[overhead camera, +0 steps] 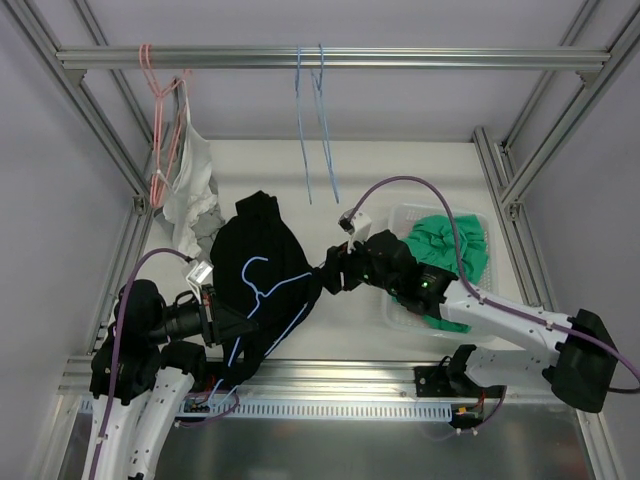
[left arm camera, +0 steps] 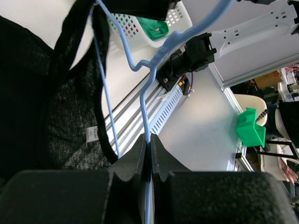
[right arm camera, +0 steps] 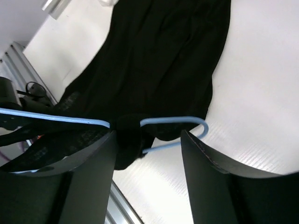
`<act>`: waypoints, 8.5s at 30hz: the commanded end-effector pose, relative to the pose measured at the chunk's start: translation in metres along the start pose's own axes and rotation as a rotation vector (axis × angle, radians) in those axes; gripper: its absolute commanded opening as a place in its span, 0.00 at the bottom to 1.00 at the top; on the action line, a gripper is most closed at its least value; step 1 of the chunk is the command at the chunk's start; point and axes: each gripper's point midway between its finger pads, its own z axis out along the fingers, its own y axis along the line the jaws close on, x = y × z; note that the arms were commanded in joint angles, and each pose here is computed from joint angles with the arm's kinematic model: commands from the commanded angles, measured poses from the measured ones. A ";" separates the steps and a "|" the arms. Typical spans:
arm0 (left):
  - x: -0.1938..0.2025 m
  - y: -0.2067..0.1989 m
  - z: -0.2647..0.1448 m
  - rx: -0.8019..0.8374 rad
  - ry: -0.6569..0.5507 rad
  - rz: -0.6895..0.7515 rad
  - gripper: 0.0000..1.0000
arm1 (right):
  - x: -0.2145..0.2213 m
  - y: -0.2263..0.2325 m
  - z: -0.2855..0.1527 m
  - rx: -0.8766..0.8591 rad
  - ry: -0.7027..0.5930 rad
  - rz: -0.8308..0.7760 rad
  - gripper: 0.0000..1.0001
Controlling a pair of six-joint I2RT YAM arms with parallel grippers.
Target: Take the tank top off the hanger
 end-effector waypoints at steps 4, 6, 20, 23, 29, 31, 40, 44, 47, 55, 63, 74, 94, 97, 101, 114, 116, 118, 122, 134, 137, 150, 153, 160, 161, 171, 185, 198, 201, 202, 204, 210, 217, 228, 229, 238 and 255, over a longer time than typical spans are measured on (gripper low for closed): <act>-0.013 -0.019 -0.004 0.040 -0.020 0.033 0.00 | -0.035 0.019 0.014 -0.022 -0.103 -0.014 0.57; -0.015 -0.018 -0.004 0.036 -0.022 0.039 0.00 | -0.034 0.019 0.014 -0.023 -0.101 -0.011 0.53; -0.024 -0.024 -0.004 0.046 -0.008 0.055 0.00 | -0.076 -0.061 -0.034 0.330 -0.190 -0.018 0.00; -0.030 -0.038 -0.006 0.094 0.015 0.076 0.00 | -0.091 -0.104 -0.053 0.452 -0.208 0.026 0.00; -0.088 -0.107 -0.027 0.193 -0.056 0.221 0.00 | -0.097 -0.092 -0.057 0.333 -0.184 0.028 0.00; -0.120 -0.141 -0.038 0.239 -0.146 0.321 0.00 | -0.106 -0.076 -0.070 0.271 -0.230 0.039 0.00; -0.230 -0.203 -0.056 0.554 -0.750 0.654 0.00 | -0.167 0.059 -0.173 -0.276 -0.454 0.018 0.00; -0.255 -0.219 -0.033 0.646 -0.831 0.753 0.00 | -0.167 0.107 -0.194 -0.516 -0.410 0.017 0.00; -0.262 -0.246 -0.020 0.717 -0.861 0.837 0.00 | -0.153 0.129 -0.192 -0.605 -0.323 -0.006 0.00; -0.283 -0.210 -0.010 0.426 -0.926 0.867 0.00 | -0.084 0.087 -0.112 -0.324 -0.116 -0.007 0.00; -0.224 -0.086 -0.035 -0.069 -0.816 0.541 0.00 | -0.003 0.041 -0.044 -0.117 0.061 0.047 0.70; -0.190 0.046 0.016 -0.606 -0.481 0.149 0.00 | -0.024 0.002 -0.059 0.114 0.008 -0.056 0.99; -0.370 0.012 0.097 -0.728 -0.460 0.345 0.00 | -0.031 -0.009 -0.096 0.138 -0.071 -0.086 0.99; -0.380 0.025 0.109 -0.736 -0.440 0.348 0.00 | -0.034 -0.008 -0.096 0.137 -0.077 -0.091 0.99; -0.396 0.033 0.120 -0.716 -0.435 0.358 0.00 | -0.033 -0.009 -0.095 0.139 -0.072 -0.097 0.99; -0.361 0.071 0.152 -0.709 -0.290 0.297 0.00 | -0.019 -0.010 -0.078 0.128 -0.018 -0.102 0.99; -0.354 0.074 0.146 -0.726 -0.289 0.276 0.00 | -0.013 -0.008 -0.069 0.112 0.009 -0.121 1.00; -0.349 0.076 0.132 -0.764 -0.306 0.264 0.27 | -0.003 -0.014 -0.054 0.128 0.055 -0.137 0.99; -0.343 0.074 0.100 -0.835 -0.361 0.254 0.70 | 0.021 -0.013 -0.023 0.094 0.158 -0.136 1.00; -0.240 0.083 -0.015 -0.960 -0.462 0.203 0.99 | 0.099 -0.030 0.071 0.200 0.421 -0.113 1.00; -0.215 0.083 -0.033 -0.947 -0.474 0.215 0.99 | 0.118 -0.031 0.085 0.252 0.458 -0.102 1.00; -0.124 0.110 -0.048 -0.866 -0.369 0.321 0.99 | 0.123 -0.054 0.087 0.494 0.347 -0.225 0.00; -0.122 0.115 -0.058 -0.896 -0.417 0.302 0.99 | 0.075 -0.030 0.062 0.411 0.222 -0.213 0.00; -0.125 0.115 -0.064 -0.914 -0.462 0.273 0.99 | -0.030 -0.026 -0.041 0.463 -0.043 -0.211 0.00; -0.125 0.115 -0.064 -0.915 -0.461 0.273 0.99 | -0.048 -0.026 -0.064 0.460 -0.090 -0.206 0.00; -0.125 0.113 -0.065 -0.910 -0.469 0.277 0.99 | -0.174 -0.041 -0.203 0.646 -0.362 -0.278 0.00; -0.125 0.112 -0.063 -0.896 -0.461 0.285 0.99 | -0.206 -0.099 -0.267 0.912 -0.423 -0.251 0.00; -0.127 0.109 -0.069 -0.900 -0.498 0.268 0.99 | -0.014 -0.219 -0.162 0.939 -0.082 0.211 0.00; -0.127 0.108 -0.074 -0.902 -0.525 0.268 0.99 | 0.025 -0.250 -0.143 0.962 0.056 0.349 0.00; -0.128 0.107 -0.076 -0.899 -0.533 0.269 0.99 | 0.033 -0.256 -0.139 0.969 0.095 0.371 0.00; -0.128 0.106 -0.078 -0.900 -0.545 0.271 0.99 | 0.059 -0.270 -0.129 0.983 0.211 0.410 0.00; -0.129 0.104 -0.082 -0.904 -0.561 0.268 0.99 | 0.103 -0.278 -0.107 0.929 0.435 0.434 0.00; -0.156 0.084 -0.092 -0.926 -0.590 0.263 0.99 | 0.083 -0.266 -0.106 0.768 0.526 0.327 0.20; -0.199 0.042 -0.106 -0.908 -0.624 0.300 0.99 | 0.069 -0.276 -0.110 0.770 0.666 0.295 0.63; -0.203 0.039 -0.107 -0.913 -0.619 0.303 0.99 | 0.064 -0.277 -0.119 0.815 0.659 0.282 0.83; -0.300 0.002 -0.099 -1.022 -0.599 0.393 0.99 | -0.028 -0.240 -0.190 0.959 0.375 0.170 1.00; -0.388 0.070 -0.068 -1.010 -0.428 0.345 0.95 | -0.088 -0.097 -0.196 0.370 -0.098 0.059 1.00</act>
